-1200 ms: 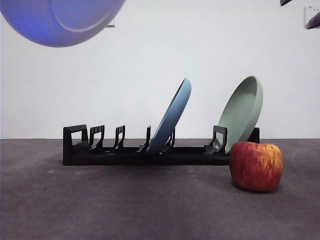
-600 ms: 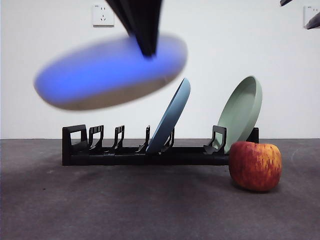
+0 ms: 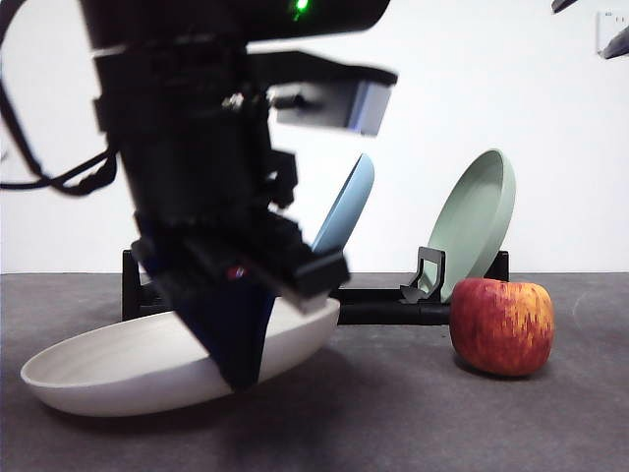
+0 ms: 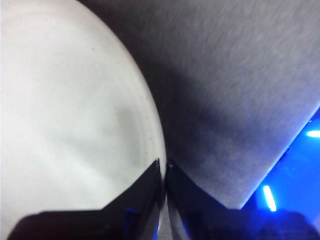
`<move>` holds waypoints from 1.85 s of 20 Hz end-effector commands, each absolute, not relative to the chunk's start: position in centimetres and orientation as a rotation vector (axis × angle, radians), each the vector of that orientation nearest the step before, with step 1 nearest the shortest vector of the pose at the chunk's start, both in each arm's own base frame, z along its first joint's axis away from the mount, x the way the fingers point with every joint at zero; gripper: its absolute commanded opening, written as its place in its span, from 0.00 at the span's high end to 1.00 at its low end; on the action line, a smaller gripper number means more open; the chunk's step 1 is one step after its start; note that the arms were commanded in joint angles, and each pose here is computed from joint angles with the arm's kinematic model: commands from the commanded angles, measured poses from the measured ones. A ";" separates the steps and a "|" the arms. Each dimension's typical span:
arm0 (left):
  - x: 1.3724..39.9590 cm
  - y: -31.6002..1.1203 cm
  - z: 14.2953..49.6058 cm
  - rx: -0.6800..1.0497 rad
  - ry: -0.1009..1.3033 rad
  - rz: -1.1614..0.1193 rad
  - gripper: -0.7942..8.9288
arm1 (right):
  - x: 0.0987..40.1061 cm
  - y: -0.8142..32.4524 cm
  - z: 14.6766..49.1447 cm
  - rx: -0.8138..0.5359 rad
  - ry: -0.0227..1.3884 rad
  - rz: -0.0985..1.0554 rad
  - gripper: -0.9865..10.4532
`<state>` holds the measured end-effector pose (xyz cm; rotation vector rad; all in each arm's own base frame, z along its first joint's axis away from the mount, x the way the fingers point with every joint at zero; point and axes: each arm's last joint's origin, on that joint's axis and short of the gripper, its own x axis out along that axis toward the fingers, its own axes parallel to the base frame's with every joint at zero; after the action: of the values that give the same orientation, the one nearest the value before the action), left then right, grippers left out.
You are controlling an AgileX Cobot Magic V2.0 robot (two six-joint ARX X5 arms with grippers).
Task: Take the yellow plate from the plate rack,put the plate on the table,take the apple from the table,put the apple in the plate
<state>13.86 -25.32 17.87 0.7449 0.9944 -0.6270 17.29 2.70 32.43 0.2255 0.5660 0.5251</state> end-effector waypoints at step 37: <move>4.5 -4.0 50.1 0.081 -0.012 -0.250 0.56 | 22.3 12.4 30.2 -0.185 0.881 0.498 0.42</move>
<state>4.39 -3.84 50.11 0.0669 -0.0120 -0.2531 22.18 12.27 30.31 -0.1751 0.8833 0.4984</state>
